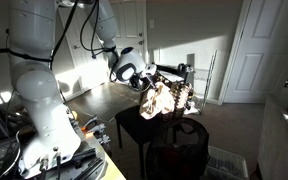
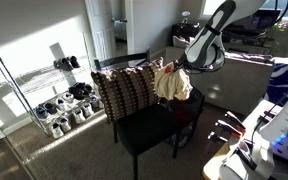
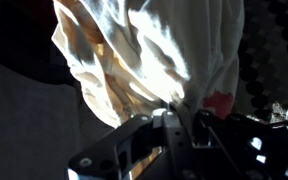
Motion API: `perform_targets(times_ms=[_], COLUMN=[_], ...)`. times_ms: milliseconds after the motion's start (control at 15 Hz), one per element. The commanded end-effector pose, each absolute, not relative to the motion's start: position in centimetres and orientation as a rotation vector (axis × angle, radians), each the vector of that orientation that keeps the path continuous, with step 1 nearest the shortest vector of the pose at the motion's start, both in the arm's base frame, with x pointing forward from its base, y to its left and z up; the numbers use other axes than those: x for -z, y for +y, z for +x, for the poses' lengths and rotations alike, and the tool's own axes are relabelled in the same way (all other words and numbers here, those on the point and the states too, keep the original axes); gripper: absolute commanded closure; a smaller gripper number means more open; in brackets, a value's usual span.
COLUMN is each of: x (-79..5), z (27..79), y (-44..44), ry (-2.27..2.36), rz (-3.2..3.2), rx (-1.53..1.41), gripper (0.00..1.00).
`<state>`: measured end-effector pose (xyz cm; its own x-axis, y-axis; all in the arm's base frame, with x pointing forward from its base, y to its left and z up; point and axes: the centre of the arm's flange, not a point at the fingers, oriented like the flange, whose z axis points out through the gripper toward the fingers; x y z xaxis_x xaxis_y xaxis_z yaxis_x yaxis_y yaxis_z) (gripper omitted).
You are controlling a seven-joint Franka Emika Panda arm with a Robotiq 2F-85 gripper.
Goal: Put the cloth in the laundry bag
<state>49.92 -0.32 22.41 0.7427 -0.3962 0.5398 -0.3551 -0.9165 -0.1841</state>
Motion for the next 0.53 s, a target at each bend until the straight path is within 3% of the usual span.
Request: perform_targets(times_ms=[0, 467], x=[-20.3, -15.7], z=[49.7, 53.1], y=[-1.2, -6.9], ry=[0.777, 1.098], rz=[-2.859, -2.782], rx=[0.918, 0.814], gripper=[0.97, 0.97])
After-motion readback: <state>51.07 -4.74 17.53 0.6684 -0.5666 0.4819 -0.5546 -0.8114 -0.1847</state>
